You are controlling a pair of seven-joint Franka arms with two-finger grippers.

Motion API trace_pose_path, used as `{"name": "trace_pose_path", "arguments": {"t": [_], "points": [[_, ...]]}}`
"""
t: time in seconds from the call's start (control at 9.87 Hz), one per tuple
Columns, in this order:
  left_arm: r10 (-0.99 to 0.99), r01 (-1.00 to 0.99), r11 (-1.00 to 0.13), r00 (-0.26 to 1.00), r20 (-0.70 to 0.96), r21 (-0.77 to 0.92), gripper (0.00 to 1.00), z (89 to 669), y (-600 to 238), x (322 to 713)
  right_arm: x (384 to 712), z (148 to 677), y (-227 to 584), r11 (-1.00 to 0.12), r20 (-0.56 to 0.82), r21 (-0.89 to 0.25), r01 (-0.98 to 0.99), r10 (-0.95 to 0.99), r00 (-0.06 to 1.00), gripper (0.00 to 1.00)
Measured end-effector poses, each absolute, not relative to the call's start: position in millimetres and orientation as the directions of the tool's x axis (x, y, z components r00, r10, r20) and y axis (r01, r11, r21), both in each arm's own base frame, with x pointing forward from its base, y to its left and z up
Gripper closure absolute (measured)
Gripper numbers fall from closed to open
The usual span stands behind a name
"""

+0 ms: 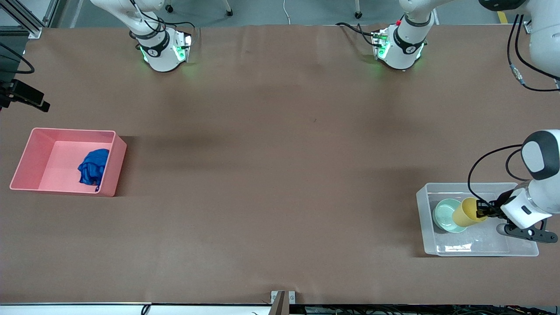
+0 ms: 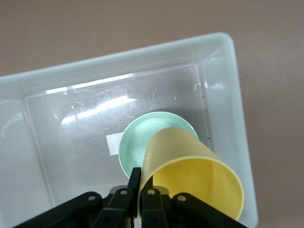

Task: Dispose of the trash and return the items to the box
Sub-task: 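Carry the yellow cup over the green bowl in the clear box, then lower the cup into the green bowl and open the left gripper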

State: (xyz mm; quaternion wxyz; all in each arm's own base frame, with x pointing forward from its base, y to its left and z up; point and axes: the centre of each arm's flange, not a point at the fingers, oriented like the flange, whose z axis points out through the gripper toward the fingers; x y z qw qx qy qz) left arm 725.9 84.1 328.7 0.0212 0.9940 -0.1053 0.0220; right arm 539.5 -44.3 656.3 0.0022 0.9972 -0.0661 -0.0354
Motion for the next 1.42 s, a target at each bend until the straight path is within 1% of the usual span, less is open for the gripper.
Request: {"name": "trace_pose_path", "arguments": {"t": [0.3, 0.61, 0.81, 0.91, 1.01, 1.22, 1.32, 1.42], "points": [[-0.215, -0.215, -0.975, 0.977, 0.0, 0.057, 0.96, 289, 83, 725, 539, 655, -46, -0.991, -0.079, 0.009, -0.135, -0.135, 0.988, 0.0], [-0.229, -0.228, -0.973, 0.973, -0.022, 0.026, 0.95, 268, 94, 724, 539, 655, -47, -0.991, -0.079, 0.009, -0.136, -0.137, 0.987, 0.0], [-0.225, -0.224, -0.974, 0.974, -0.014, 0.026, 0.86, 269, 94, 726, 539, 655, -47, -0.991, -0.079, 0.009, -0.137, -0.137, 0.987, 0.0], [-0.224, -0.224, -0.974, 0.975, 0.006, 0.022, 0.73, 278, 92, 730, 539, 655, -47, -0.991, -0.079, 0.009, -0.137, -0.137, 0.987, 0.0], [-0.227, -0.227, -0.974, 0.973, 0.041, 0.014, 0.57, 300, 87, 735, 539, 655, -47, -0.99, -0.079, 0.009, -0.137, -0.138, 0.987, 0.0], [-0.2, -0.202, -0.979, 0.972, 0.119, 0.001, 0.3, 365, 58, 737, 539, 655, -48, -0.99, -0.079, 0.009, -0.139, -0.139, 0.987, 0.0], [-0.187, -0.188, -0.982, 0.972, 0.142, -0.008, 0.14, 396, 39, 731, 539, 655, -48, -0.99, -0.079, 0.009, -0.139, -0.139, 0.987, 0.0], [-0.186, -0.185, -0.983, 0.97, 0.158, -0.024, 0.01, 423, 23, 721, 539, 655, -48, -0.99, -0.079, 0.009, -0.139, -0.139, 0.987, 0.0]]}}
